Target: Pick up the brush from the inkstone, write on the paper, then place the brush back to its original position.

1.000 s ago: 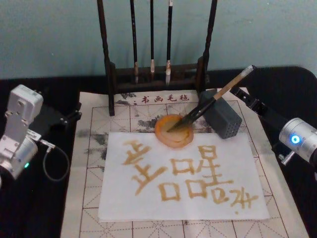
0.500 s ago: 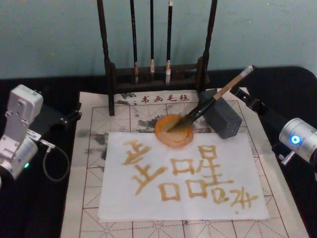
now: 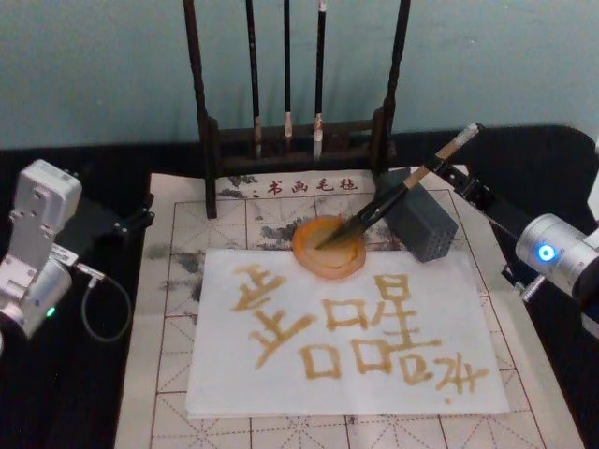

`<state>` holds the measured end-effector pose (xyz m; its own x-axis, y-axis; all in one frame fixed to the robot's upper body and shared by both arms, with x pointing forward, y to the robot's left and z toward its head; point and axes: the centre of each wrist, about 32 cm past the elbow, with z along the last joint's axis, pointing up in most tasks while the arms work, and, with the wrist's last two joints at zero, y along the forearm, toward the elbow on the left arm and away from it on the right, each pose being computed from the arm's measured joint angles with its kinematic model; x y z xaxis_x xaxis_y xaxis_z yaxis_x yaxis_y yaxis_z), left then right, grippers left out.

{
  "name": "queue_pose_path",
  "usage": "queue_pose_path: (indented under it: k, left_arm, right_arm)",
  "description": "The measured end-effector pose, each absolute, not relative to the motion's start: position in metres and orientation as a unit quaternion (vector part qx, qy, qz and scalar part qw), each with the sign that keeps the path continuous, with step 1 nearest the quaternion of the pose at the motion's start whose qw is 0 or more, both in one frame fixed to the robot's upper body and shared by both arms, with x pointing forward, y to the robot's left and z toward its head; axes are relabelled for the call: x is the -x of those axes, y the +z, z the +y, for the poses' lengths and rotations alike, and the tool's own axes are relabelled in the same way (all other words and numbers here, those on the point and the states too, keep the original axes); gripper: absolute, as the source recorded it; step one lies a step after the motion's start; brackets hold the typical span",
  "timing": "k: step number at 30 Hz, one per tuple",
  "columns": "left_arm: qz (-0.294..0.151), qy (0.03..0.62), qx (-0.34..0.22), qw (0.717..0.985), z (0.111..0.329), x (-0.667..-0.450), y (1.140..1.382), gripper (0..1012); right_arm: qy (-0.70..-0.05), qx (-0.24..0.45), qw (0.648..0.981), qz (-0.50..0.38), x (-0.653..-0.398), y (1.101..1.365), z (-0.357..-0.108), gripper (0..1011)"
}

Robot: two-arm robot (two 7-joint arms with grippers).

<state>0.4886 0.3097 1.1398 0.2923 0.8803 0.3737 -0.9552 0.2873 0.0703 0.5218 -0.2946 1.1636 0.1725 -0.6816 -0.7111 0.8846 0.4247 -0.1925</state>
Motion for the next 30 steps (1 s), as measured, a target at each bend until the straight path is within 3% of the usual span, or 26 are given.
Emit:
queue_pose_path:
  k: [30]
  left_arm:
    - [-0.132,0.58,-0.142,0.791,0.31,-0.489,1.14,1001]
  right_arm:
    - [-0.526,-0.151,0.742,0.387,-0.557,1.168,-0.279,1002]
